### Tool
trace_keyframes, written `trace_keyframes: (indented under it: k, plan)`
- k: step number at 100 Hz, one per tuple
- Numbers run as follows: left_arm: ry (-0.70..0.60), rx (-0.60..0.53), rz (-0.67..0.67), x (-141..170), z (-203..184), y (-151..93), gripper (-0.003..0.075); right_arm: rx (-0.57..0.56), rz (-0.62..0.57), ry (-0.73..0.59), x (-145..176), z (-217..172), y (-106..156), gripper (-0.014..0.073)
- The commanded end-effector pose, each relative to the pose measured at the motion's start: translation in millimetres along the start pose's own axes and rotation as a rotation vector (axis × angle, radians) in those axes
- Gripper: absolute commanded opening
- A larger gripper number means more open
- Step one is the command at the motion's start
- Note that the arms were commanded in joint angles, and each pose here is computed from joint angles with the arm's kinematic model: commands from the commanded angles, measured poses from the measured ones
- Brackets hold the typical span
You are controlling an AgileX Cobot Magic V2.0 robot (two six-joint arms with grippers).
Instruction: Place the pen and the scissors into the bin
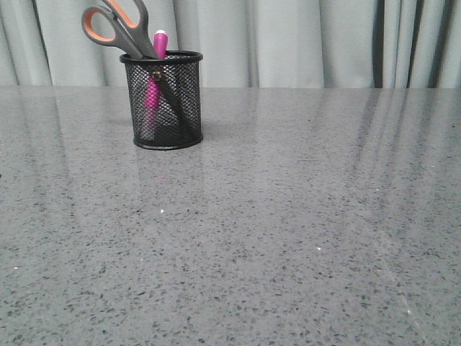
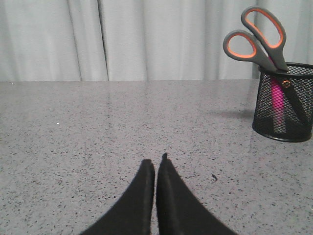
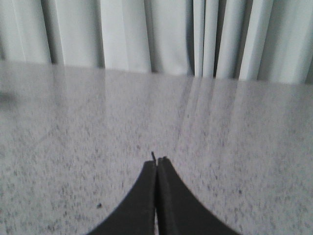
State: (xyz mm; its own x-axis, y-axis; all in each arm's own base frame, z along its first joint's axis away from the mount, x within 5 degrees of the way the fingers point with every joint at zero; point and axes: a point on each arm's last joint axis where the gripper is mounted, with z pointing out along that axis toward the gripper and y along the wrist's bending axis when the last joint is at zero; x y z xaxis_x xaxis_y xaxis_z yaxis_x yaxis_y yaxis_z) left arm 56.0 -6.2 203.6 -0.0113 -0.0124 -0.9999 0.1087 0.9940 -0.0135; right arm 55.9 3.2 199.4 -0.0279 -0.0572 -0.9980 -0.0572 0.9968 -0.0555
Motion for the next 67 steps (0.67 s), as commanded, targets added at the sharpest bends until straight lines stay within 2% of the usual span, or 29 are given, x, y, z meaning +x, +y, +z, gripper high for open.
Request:
trace_keyframes:
  k: [1,67]
  plan:
    - [-0.082,-0.003,-0.018,-0.9,-1.4,0.3,-0.0022,0.008,-0.024,-0.035,1.7,-0.5,-0.3,-0.0072]
    - [-0.082,-0.003,-0.018,-0.9,-1.4,0.3,-0.0021,0.008,-0.022,-0.040,1.3,-0.6,-0.3,-0.0072]
